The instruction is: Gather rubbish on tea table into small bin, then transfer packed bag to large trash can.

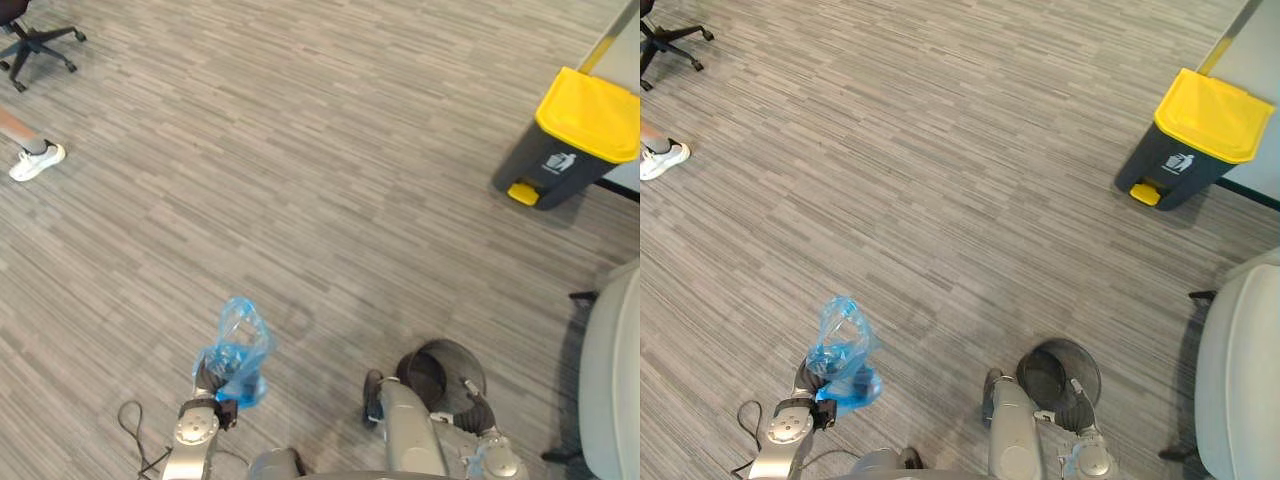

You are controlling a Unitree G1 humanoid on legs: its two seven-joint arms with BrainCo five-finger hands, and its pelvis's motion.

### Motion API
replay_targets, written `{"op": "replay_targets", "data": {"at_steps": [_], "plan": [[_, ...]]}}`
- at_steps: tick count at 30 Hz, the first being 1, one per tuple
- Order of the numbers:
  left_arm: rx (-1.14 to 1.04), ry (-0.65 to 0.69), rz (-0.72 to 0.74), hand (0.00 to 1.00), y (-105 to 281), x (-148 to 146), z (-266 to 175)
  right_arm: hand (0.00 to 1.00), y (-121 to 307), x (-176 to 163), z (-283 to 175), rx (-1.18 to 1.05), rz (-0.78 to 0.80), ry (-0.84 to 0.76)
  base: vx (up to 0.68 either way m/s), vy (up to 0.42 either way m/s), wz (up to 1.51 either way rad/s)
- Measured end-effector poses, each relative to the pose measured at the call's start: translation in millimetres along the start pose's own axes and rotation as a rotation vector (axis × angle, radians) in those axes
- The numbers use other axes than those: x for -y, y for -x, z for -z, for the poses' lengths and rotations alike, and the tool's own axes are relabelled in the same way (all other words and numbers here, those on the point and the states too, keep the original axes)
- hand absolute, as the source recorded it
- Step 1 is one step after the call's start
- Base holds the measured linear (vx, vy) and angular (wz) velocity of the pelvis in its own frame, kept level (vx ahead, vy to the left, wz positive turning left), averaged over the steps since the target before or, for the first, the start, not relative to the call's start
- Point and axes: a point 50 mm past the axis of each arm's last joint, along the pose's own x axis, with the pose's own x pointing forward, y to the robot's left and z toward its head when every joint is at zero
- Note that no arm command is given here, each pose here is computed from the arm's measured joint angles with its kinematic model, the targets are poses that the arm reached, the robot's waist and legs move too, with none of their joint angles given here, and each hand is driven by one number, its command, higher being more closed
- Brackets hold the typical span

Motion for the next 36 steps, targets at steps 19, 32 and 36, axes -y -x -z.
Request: {"op": "replay_targets", "data": {"at_steps": [19, 32, 36], "plan": [[0.07, -0.054, 0.067, 1.0, 4.2, 5.1, -13.3, 0.0, -9.5, -5.3, -18.4, 0.047, 0.026, -0.042, 0.46, 0.127, -1.04], [-0.024, -0.012, 0.008, 1.0, -15.7, 1.2, -2.8, 0.0, -31.1, 13.6, -22.2, 0.02, 0.044, 0.025, 0.52, -0.092, -0.49], [-0.044, 0.017, 0.037, 1.0, -9.6, 14.9, 3.2, 0.0, -30.5, 13.0, -37.0, 0.086, 0.057, 0.001, 0.43, 0.024, -0.65]]}}
